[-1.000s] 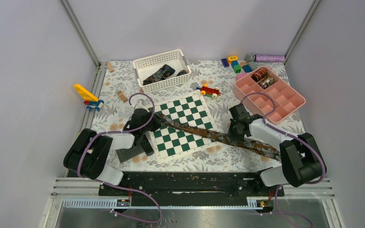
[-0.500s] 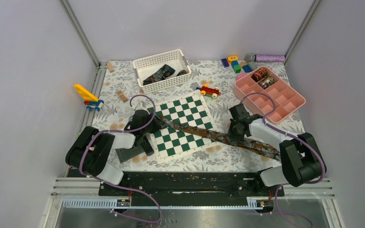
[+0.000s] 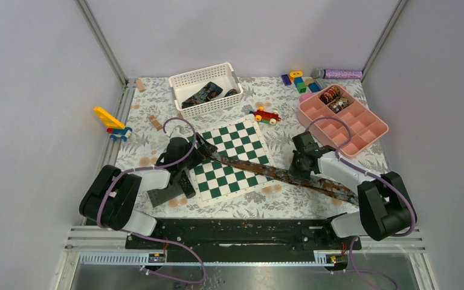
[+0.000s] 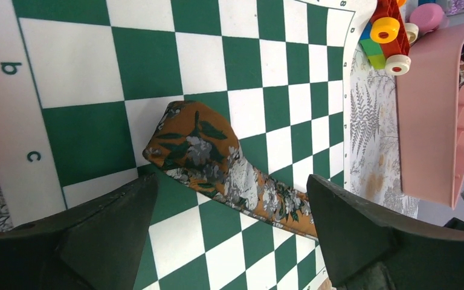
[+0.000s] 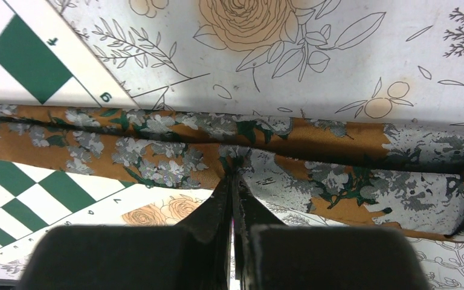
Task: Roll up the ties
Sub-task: Flatten out the tie at the center of the board, then roll the tie at the center of the board.
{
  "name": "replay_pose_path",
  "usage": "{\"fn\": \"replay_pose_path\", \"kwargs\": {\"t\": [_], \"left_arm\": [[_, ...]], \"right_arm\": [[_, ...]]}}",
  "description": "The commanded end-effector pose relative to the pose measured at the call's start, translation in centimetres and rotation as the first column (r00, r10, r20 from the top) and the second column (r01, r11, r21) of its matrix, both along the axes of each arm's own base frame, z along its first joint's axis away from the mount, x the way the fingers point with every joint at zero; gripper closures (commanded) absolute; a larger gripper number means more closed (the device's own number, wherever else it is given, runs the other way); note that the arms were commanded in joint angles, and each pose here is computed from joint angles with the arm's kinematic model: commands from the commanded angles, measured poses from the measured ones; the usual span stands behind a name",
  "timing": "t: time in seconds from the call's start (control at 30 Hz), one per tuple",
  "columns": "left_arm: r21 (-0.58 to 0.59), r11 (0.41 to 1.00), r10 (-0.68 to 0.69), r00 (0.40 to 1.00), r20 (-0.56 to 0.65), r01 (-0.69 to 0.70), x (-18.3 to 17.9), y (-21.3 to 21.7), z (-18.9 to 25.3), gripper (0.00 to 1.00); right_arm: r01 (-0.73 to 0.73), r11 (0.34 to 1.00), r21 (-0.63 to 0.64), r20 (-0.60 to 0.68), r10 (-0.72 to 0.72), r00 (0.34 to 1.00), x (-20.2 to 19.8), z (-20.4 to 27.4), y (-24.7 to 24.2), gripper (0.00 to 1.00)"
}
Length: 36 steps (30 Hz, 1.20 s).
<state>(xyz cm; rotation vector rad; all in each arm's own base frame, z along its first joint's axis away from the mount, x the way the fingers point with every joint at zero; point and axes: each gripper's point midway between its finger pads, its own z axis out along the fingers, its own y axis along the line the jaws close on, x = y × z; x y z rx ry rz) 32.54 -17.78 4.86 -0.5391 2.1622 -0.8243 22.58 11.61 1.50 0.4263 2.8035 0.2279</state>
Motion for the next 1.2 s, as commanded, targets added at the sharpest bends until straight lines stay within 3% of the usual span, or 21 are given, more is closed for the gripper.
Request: {"fn": "replay_pose_path", "kwargs": {"t": [0.0,0.27,0.5,0.6,0.73,0.9,1.17], "left_arm": [[0.024,1.000,0.010,1.000,0.021,-0.011,0.2,0.5,1.3,0.01],[0.027,1.000,0.001,0.997,0.074,-0.003,0.3,0.6,5.1,0.01],[0.068,0.998,-0.014,0.990,0.140,0.005,0.2,1.2,9.8,0.01],[0.125,0.992,-0.022,0.980,0.196,-0.003,0.3,2.0,13.1,0.01],[0.248,0.962,0.052,0.965,0.259,-0.119,0.5,5.3,16.9,0.01],[0.378,0.903,0.072,0.939,0.337,-0.205,0.0,9.0,20.8,0.01],[0.487,0.868,0.004,0.982,0.191,-0.098,-0.9,10.2,22.6,0.01]], "right_arm": [[-0.016,0.999,0.036,0.069,0.014,0.998,1.0,2.2,0.8,0.96],[-0.036,0.996,0.080,0.109,0.027,0.994,1.2,4.2,1.5,0.71],[-0.043,0.996,0.083,0.192,0.027,0.981,1.9,7.5,1.3,0.57],[-0.034,0.999,0.035,0.270,0.024,0.963,2.6,10.4,0.2,0.36],[0.023,0.999,-0.032,0.416,-0.008,0.909,4.1,15.3,-1.9,0.03],[0.106,0.988,-0.111,0.599,-0.019,0.801,5.0,19.0,-4.9,0.01],[0.034,0.979,-0.201,0.455,0.062,0.888,3.9,20.1,-5.1,0.01]]}}
